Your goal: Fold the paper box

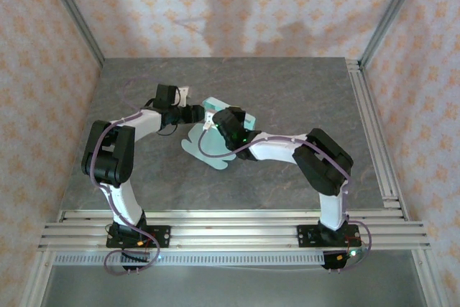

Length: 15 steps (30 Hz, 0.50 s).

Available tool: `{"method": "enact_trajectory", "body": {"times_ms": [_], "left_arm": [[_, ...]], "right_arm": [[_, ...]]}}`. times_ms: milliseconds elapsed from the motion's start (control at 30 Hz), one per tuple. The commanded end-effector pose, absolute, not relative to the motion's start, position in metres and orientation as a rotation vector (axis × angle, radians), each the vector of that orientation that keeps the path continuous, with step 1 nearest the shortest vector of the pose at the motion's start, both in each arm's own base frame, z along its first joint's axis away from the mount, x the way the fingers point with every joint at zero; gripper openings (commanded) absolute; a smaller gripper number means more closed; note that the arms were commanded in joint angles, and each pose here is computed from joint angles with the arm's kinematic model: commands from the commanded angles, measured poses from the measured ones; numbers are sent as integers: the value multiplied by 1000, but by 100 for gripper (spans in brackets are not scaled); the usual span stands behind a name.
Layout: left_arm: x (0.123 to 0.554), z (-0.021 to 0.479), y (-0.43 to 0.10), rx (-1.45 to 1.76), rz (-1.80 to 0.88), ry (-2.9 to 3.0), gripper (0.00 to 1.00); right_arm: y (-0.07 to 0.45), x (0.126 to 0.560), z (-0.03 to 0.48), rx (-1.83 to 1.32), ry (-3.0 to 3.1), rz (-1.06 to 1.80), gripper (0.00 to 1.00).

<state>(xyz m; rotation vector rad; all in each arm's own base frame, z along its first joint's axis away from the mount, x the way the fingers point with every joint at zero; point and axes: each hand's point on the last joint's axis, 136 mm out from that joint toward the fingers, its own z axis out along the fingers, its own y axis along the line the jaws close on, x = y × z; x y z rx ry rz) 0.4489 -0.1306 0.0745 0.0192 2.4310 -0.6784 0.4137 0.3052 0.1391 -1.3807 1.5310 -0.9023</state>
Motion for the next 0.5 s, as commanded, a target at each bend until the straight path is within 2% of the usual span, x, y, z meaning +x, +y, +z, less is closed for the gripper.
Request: {"method": "enact_trajectory", "body": {"times_ms": [0, 467], "left_arm": [[451, 78, -140, 69, -696, 2426, 60], [453, 80, -141, 73, -696, 2402, 61]], "right_arm": [[308, 418, 136, -1381, 1556, -892, 0], [310, 415, 130, -1410, 1650, -801, 0]]}}
